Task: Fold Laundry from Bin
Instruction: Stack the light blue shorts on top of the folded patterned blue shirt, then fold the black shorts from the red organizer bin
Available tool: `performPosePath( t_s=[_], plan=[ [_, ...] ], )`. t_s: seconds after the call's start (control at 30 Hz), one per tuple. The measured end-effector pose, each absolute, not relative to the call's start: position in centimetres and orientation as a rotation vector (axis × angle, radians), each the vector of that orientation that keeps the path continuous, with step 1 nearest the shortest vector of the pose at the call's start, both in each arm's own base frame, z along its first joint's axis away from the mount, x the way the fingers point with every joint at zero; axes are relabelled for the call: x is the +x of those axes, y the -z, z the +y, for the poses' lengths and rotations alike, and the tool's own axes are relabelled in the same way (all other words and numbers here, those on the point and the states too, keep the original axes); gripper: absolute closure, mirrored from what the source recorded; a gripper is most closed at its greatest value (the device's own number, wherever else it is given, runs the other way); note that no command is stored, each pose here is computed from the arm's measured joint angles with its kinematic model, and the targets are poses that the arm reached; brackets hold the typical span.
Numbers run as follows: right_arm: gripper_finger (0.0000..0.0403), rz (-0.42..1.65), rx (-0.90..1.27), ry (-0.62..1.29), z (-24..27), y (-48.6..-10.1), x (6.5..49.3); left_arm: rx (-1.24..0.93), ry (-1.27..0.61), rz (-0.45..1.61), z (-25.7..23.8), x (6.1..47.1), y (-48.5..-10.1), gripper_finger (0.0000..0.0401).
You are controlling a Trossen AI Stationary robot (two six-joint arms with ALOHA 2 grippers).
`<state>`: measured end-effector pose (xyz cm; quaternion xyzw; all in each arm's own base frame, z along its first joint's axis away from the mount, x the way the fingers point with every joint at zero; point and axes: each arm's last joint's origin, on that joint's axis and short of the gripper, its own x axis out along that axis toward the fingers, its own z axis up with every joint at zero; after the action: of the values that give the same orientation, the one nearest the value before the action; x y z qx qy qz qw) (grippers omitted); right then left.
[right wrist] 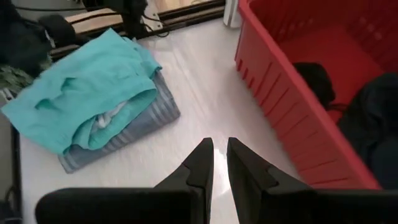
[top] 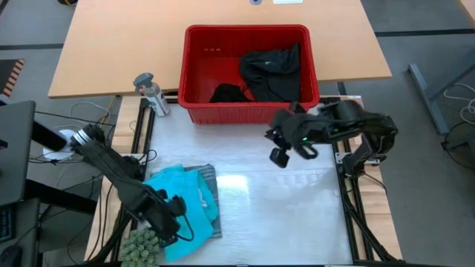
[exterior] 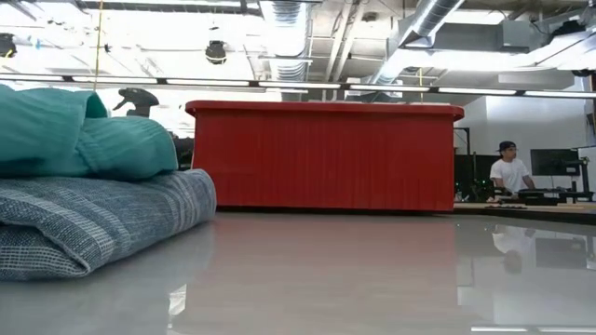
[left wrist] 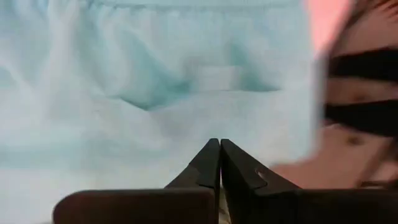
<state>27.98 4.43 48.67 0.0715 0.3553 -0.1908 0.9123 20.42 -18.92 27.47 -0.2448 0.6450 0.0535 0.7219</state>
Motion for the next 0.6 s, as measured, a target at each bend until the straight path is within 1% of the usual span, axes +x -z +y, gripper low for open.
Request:
performPosePath(
  t_s=[0.07,0.13,0.2,0.27,0.33,0.4,0.53,0.6],
  plan=[
    [0.0331,0.722,0.123,0.387,4.2,-49.2,27.0,-0.634,-0.127,1.369,-18.4,19.8,-29.4,0.0401],
    [0.0331,0.711,0.099,0.416,3.7,-49.7,26.0,-0.723,-0.171,1.245,-17.5,19.4,-31.5,0.0401],
    [0.0331,0.670,0.102,0.500,2.8,-50.4,24.7,-0.787,-0.232,1.015,-16.2,19.3,-34.0,0.0401],
    [0.0331,0.614,0.109,0.588,1.7,-51.2,23.4,-0.808,-0.326,0.742,-14.2,18.9,-36.7,0.0401],
    [0.0331,0.580,0.106,0.650,0.6,-51.8,22.4,-0.774,-0.426,0.490,-11.8,18.4,-39.3,0.0401],
    [0.0331,0.575,0.080,0.710,-0.8,-52.2,21.7,-0.702,-0.488,0.305,-9.2,17.7,-42.2,0.0395],
    [0.0327,0.634,-0.014,0.822,-4.3,-52.2,21.3,-0.547,-0.569,0.079,-4.2,15.9,-47.4,0.0361],
    [0.0314,0.687,-0.074,0.878,-6.4,-52.0,21.4,-0.437,-0.594,0.024,-2.3,15.2,-49.2,0.0337]
  ],
)
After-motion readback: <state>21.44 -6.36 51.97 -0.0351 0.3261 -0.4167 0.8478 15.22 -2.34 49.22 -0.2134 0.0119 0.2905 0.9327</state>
